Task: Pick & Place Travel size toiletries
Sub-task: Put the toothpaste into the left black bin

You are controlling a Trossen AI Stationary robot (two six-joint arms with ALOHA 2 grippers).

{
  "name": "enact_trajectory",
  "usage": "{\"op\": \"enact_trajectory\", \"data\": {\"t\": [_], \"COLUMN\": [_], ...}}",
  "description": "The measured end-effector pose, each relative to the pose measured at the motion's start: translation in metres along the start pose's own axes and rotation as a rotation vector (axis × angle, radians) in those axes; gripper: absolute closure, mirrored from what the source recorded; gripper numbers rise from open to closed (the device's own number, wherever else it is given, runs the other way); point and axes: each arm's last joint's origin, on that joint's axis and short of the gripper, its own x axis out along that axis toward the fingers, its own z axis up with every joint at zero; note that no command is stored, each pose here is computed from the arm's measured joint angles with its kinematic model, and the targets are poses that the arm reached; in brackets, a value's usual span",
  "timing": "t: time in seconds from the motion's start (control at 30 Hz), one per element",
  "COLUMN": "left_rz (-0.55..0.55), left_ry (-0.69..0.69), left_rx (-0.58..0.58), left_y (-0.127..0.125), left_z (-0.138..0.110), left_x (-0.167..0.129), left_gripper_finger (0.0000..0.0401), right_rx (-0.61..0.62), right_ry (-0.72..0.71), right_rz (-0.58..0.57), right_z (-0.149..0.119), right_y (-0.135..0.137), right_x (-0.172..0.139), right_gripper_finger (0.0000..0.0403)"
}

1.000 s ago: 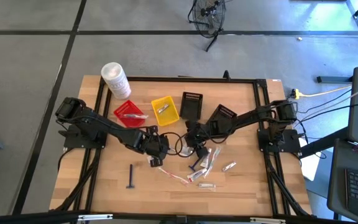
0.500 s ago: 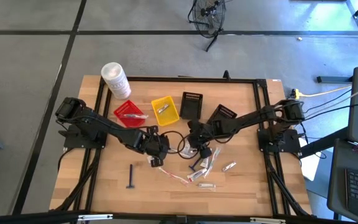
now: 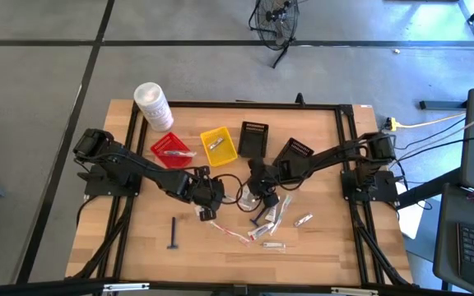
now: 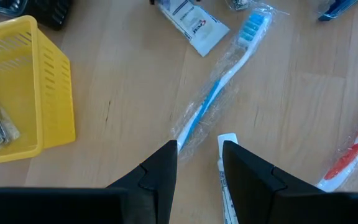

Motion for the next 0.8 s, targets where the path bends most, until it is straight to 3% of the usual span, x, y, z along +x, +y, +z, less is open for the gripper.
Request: {"op": "enact_trajectory", "data": {"t": [0.1, 0.33, 0.8], "left_rz": [0.000, 0.001, 0.001], "left_ry": [0.000, 0.000, 0.000], "left_rx": [-0.001, -0.002, -0.001], "left_y": [0.000, 0.000, 0.000], "left_z": [0.000, 0.000, 0.000], "left_x": [0.000, 0.000, 0.000], "left_gripper_finger": [0.0276, 0.0276, 0.0276], "right_rx": [0.034, 0.099, 0.117], "right_ry": [-0.021, -0.012, 0.004], "right_rz": [0.047, 0.033, 0.036], "right_z": [-0.001, -0.007, -0.010], "right_y": [-0.003, -0.013, -0.017], "right_x": [0.000, 0.001, 0.001], "right_gripper_finger": [0.0195, 0.0216, 0.0314]}}
